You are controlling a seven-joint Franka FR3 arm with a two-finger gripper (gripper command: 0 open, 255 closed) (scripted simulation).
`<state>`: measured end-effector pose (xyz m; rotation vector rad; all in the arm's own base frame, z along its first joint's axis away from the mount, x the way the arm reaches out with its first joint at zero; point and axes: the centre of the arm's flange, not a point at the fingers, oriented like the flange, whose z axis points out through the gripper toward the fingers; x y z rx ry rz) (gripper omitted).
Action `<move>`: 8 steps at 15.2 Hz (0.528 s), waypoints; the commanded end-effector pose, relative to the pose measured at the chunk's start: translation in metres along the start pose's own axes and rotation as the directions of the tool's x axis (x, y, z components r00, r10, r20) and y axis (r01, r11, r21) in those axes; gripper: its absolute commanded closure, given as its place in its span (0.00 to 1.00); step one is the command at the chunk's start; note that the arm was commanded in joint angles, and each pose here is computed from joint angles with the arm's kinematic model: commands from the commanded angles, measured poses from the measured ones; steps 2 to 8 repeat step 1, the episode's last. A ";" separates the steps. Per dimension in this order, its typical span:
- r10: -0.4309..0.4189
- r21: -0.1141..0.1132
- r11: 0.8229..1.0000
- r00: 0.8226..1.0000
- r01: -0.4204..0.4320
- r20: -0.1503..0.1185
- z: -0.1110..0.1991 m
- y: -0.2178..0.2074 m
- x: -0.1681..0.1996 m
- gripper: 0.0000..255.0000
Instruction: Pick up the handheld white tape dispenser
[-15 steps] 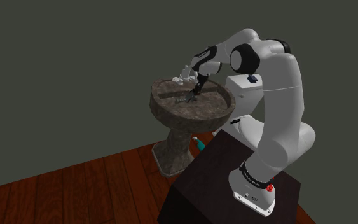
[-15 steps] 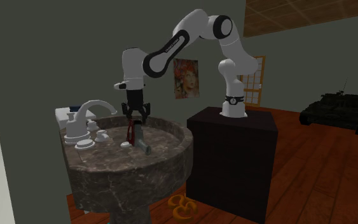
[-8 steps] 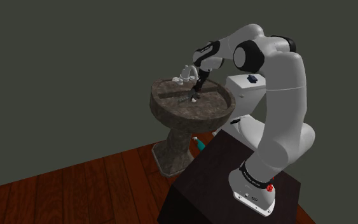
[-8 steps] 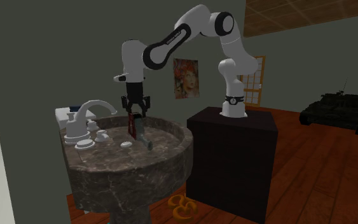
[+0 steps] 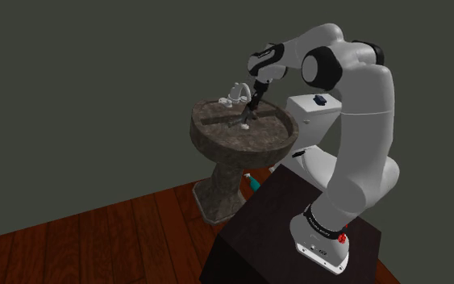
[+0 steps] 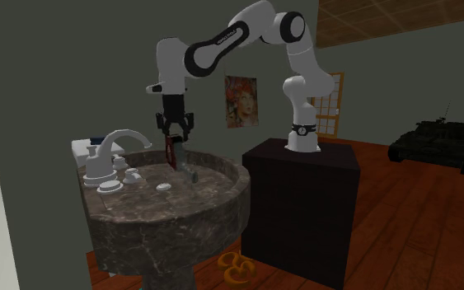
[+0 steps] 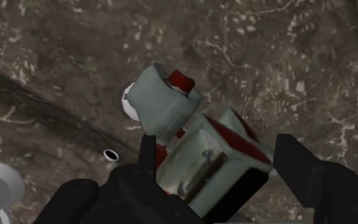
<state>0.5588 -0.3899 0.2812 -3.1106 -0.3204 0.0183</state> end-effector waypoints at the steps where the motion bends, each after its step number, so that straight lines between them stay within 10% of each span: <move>1: 0.000 0.000 1.000 1.000 0.000 0.000 -0.002 -0.001 0.000 1.00; 8: 0.000 0.000 1.000 1.000 0.000 0.000 -0.002 -0.001 0.000 1.00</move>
